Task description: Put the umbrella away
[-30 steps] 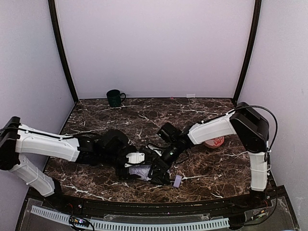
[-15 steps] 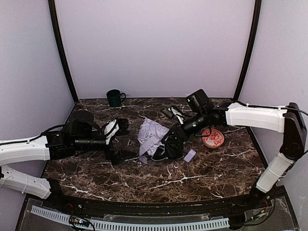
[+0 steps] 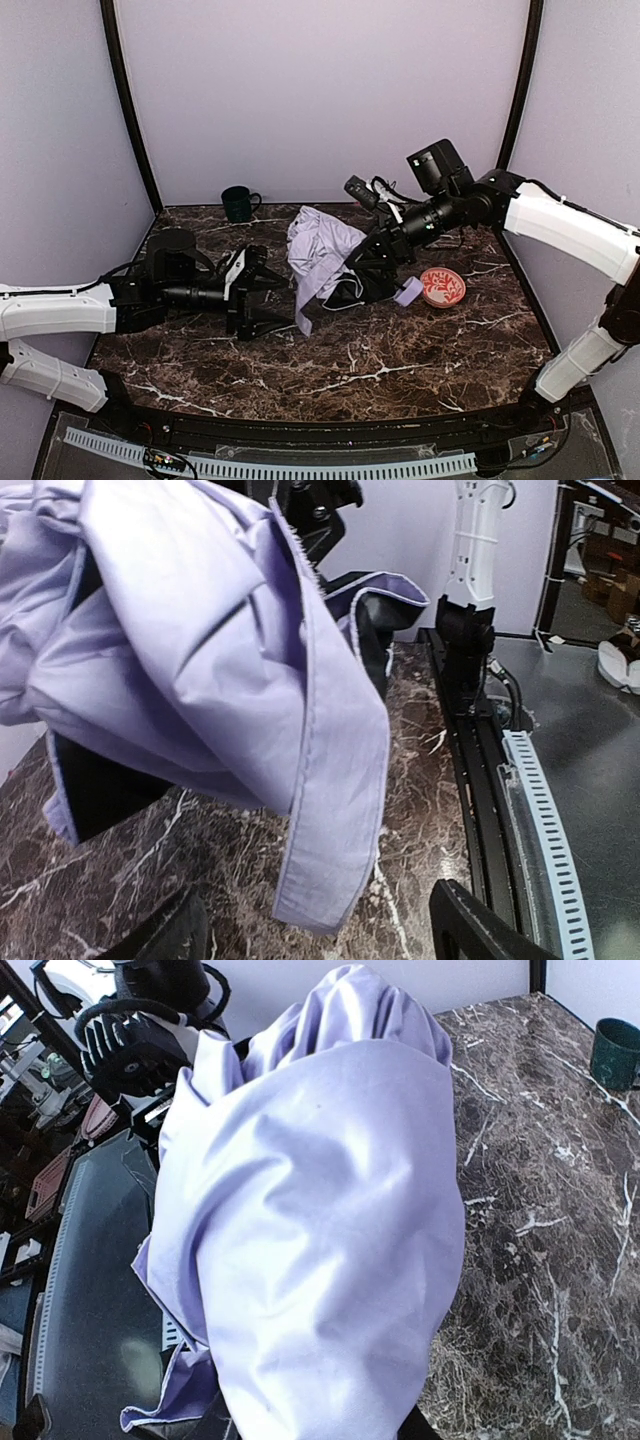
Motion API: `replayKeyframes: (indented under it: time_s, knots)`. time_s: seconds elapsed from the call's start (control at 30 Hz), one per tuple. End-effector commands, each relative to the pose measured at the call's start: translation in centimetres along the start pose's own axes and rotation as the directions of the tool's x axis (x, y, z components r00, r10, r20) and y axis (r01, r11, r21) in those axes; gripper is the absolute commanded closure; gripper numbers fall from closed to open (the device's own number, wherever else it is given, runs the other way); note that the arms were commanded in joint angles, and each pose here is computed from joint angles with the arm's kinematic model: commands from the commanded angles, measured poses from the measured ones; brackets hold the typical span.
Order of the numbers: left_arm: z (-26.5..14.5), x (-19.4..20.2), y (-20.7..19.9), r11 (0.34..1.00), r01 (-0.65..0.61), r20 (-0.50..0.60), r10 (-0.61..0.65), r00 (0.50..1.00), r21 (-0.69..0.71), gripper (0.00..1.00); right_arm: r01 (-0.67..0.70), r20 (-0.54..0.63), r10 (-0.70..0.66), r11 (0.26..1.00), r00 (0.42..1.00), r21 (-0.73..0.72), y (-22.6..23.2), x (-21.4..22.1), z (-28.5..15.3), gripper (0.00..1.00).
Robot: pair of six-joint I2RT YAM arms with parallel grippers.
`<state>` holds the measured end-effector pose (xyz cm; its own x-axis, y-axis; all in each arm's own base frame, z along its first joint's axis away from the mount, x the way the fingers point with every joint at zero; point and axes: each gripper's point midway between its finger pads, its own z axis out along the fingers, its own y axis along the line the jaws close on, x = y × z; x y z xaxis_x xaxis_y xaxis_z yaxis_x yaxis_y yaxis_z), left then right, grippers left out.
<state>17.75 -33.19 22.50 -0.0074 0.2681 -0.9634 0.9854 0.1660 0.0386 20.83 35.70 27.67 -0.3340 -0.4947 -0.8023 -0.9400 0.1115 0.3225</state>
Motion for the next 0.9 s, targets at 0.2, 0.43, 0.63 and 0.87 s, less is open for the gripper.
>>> replayKeyframes:
  time_s: [0.2, 0.43, 0.63, 0.87]
  knots:
    - [2.7, -0.4, -1.9, 0.991, -0.076, 0.075, 0.068, 0.995, 0.112, 0.34, 0.127, 0.065, -0.122, 0.989, 0.990, -0.072, 2.7, -3.9, -2.1, 1.00]
    - [3.1, 0.0, -2.2, 0.989, -0.068, 0.062, 0.060, 0.996, 0.129, 0.76, 0.145, 0.063, -0.141, 0.987, 0.988, -0.072, 3.1, -4.3, -2.5, 1.00]
    - [1.1, -0.3, -3.9, 0.983, -0.090, 0.099, 0.075, 0.992, 0.159, 0.73, 0.154, 0.046, -0.152, 0.986, 0.987, -0.059, 2.8, -4.0, -2.6, 1.00]
    - [0.0, -1.8, -4.1, 0.981, -0.107, 0.097, 0.093, 0.991, 0.160, 0.13, 0.173, 0.037, -0.171, 0.980, 0.985, -0.095, 3.7, -3.9, -2.9, 1.00]
